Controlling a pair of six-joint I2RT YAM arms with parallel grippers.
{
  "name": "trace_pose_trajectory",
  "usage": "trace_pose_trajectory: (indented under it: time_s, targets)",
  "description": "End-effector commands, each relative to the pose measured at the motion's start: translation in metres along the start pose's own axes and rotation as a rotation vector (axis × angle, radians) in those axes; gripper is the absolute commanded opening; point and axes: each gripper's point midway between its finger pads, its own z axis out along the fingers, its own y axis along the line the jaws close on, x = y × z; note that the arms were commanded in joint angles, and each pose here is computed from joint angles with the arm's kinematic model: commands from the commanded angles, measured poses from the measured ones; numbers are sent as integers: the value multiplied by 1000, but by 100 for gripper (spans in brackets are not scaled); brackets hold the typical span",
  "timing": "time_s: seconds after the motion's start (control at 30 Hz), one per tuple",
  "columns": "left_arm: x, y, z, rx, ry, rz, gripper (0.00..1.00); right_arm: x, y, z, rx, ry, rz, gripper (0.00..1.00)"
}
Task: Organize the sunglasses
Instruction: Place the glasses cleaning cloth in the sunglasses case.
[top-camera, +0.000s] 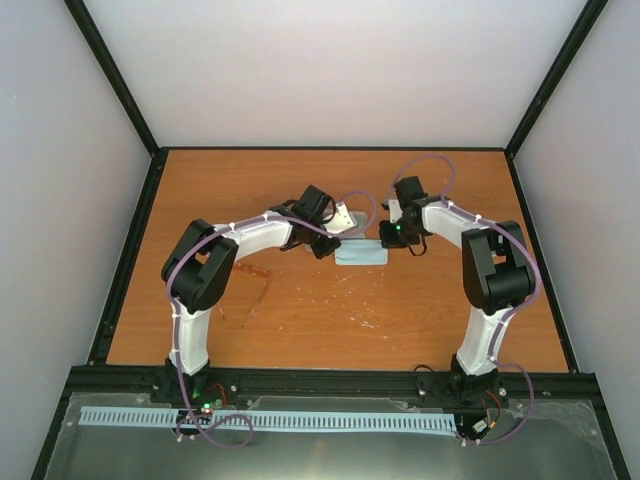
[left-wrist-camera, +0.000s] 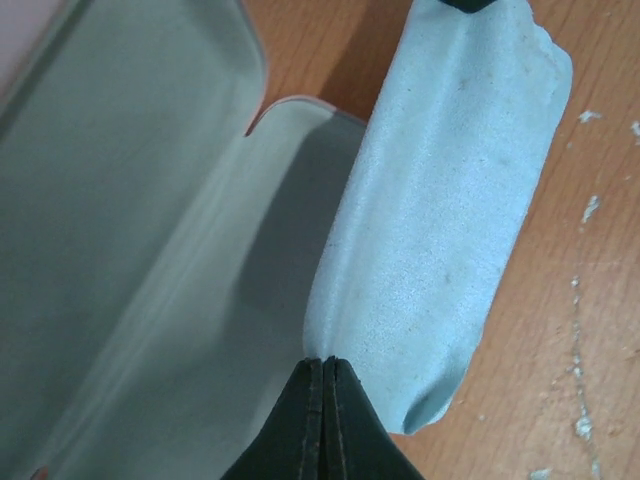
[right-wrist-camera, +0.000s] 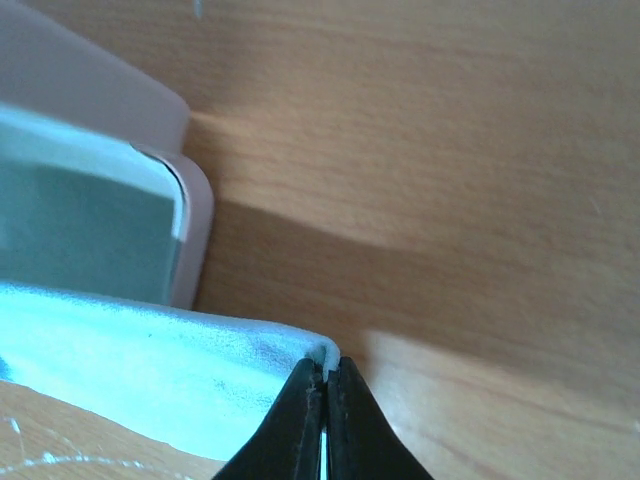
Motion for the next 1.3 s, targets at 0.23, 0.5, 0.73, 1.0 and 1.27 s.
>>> trace_pose_trajectory:
  time_s: [0.23,0.5,0.73,1.0,1.27]
  targets:
    - [3,19,-29,-46,-23,6,1,-27,32,12,-32,0,-51,3]
    - [14,33,-36,-73,-13,4,1,-35,38,22,-33,19,-62,3]
    - [20,53,-39,-94,-8,7,1,-45,43,25,-36,14,-68,3]
    - [19,57,-36,-92,-13,12,1,-47,49,31,-46,29,-76,3]
    - [19,63,-31,-101,-11,31,1,-49,52,38,-48,41,-82,3]
